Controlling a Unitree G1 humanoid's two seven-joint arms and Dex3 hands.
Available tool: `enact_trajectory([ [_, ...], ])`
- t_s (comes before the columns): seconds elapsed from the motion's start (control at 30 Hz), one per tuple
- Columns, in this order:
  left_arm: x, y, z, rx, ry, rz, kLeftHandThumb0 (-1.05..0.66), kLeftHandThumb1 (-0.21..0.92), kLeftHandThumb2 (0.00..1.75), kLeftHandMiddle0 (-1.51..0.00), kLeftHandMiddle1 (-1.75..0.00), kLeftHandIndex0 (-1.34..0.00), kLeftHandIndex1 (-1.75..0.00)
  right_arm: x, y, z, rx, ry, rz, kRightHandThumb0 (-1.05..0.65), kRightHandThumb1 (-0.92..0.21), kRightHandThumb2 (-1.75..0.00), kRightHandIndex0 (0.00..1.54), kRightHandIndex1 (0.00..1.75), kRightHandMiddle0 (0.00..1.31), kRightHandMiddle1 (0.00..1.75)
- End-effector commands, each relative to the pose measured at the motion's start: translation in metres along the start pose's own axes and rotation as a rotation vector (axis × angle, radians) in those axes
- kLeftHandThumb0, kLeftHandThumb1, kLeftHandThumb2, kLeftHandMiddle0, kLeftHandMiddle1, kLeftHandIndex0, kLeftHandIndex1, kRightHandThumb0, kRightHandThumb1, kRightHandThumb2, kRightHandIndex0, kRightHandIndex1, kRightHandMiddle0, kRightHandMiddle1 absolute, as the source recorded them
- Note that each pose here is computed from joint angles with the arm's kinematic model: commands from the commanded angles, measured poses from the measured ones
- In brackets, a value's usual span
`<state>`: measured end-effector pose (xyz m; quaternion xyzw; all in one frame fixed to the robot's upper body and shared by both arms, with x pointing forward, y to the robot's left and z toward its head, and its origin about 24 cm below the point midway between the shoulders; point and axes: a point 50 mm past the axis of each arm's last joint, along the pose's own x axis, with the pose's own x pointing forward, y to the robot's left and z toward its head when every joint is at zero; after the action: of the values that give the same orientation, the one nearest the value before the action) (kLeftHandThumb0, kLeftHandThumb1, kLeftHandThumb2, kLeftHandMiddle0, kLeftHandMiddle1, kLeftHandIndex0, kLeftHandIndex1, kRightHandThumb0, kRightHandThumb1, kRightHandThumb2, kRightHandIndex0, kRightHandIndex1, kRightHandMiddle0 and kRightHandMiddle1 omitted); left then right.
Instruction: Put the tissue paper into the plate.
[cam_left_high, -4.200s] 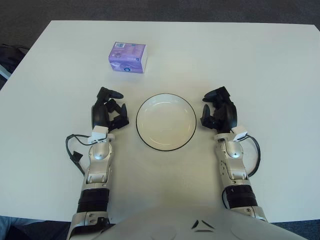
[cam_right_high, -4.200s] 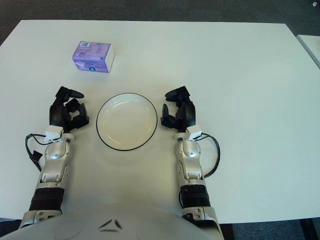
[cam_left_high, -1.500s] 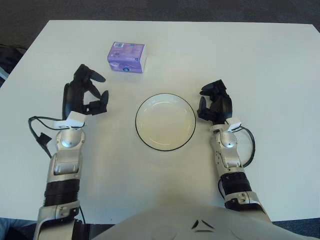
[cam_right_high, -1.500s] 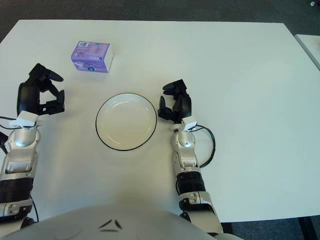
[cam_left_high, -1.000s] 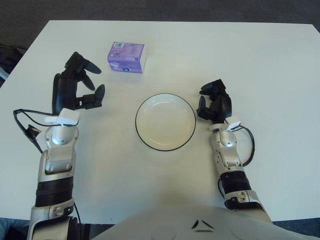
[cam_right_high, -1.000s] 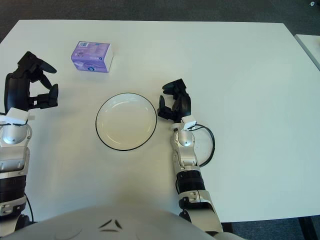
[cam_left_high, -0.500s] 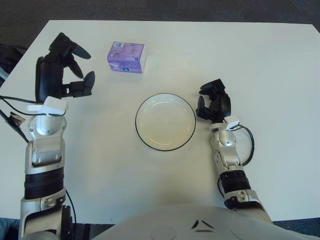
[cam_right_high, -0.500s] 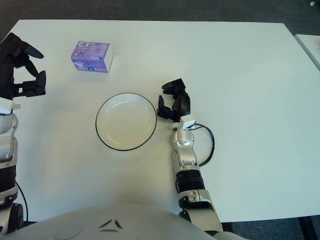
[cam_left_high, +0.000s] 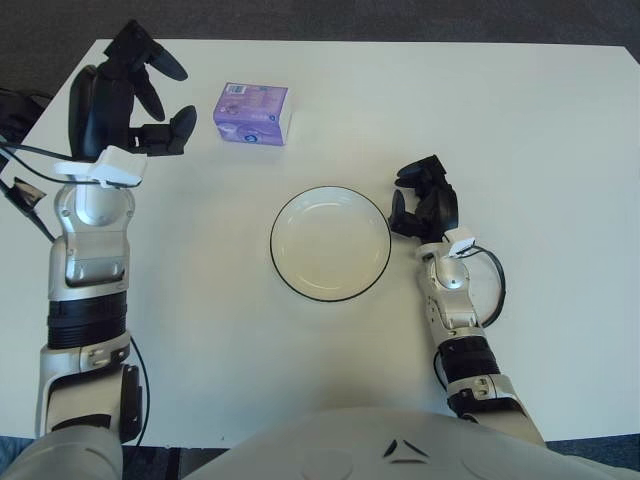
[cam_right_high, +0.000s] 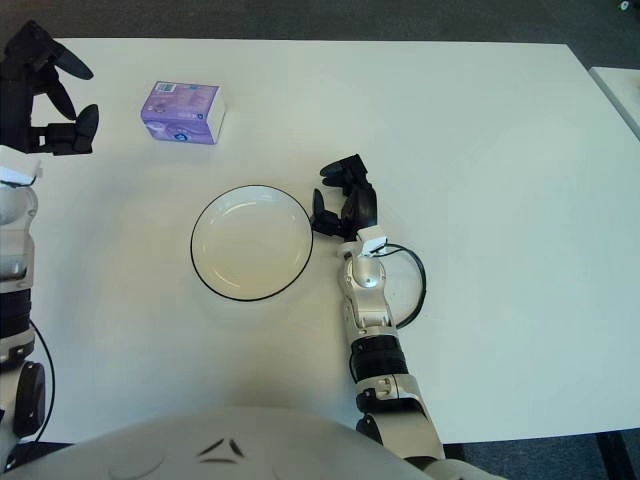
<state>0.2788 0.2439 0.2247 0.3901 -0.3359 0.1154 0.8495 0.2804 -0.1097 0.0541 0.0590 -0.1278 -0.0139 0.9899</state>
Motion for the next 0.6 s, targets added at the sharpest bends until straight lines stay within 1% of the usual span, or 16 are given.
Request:
enact_trajectory([
  [0.0, 0.008, -0.002, 0.001, 0.033, -0.002, -0.035, -0.45, 0.39, 1.22, -1.06, -1.75, -0.55, -1.75, -0.019, -0.001, -0.029, 0.006, 0.155, -0.025, -0.01, -0.39, -1.19, 0.62, 1.68, 0.36, 1.64],
  [0.17, 0.017, -0.011, 0.002, 0.064, -0.006, -0.081, -0.45, 0.39, 1.22, -1.05, -1.75, -0.55, -1.75, -0.019, 0.000, -0.029, 0.006, 0.155, -0.027, -0.01, -0.40, -1.18, 0.62, 1.68, 0.36, 1.65],
  [0.27, 0.023, -0.019, 0.003, 0.080, -0.025, -0.107, -0.44, 0.40, 1.21, -1.06, -1.75, -0.54, -1.75, -0.018, 0.000, -0.030, 0.009, 0.155, -0.029, -0.01, -0.40, -1.18, 0.61, 1.68, 0.37, 1.64],
  [0.33, 0.028, -0.026, 0.001, 0.077, -0.035, -0.125, -0.44, 0.41, 1.20, -1.05, -1.75, -0.53, -1.75, -0.018, 0.001, -0.030, 0.015, 0.157, -0.029, -0.01, -0.40, -1.18, 0.61, 1.69, 0.37, 1.63],
  [0.47, 0.039, -0.039, -0.009, 0.091, -0.023, -0.144, -0.44, 0.41, 1.19, -1.03, -1.75, -0.53, -1.75, -0.017, 0.001, -0.030, 0.021, 0.155, -0.024, -0.01, -0.40, -1.18, 0.61, 1.69, 0.37, 1.63],
  [0.5, 0.045, -0.045, -0.026, 0.131, 0.020, -0.158, -0.44, 0.41, 1.19, -1.02, -1.75, -0.53, -1.75, -0.017, 0.002, -0.030, 0.023, 0.154, -0.023, -0.01, -0.40, -1.18, 0.61, 1.69, 0.37, 1.63],
  [0.53, 0.048, -0.048, -0.038, 0.162, 0.050, -0.168, -0.44, 0.42, 1.19, -1.00, -1.75, -0.53, -1.75, -0.017, 0.002, -0.030, 0.024, 0.152, -0.023, -0.01, -0.40, -1.18, 0.61, 1.69, 0.37, 1.63],
  [0.57, 0.050, -0.049, -0.046, 0.182, 0.069, -0.175, -0.44, 0.42, 1.18, -0.98, -1.75, -0.53, -1.75, -0.017, 0.002, -0.030, 0.025, 0.151, -0.023, -0.01, -0.40, -1.18, 0.61, 1.68, 0.37, 1.64],
])
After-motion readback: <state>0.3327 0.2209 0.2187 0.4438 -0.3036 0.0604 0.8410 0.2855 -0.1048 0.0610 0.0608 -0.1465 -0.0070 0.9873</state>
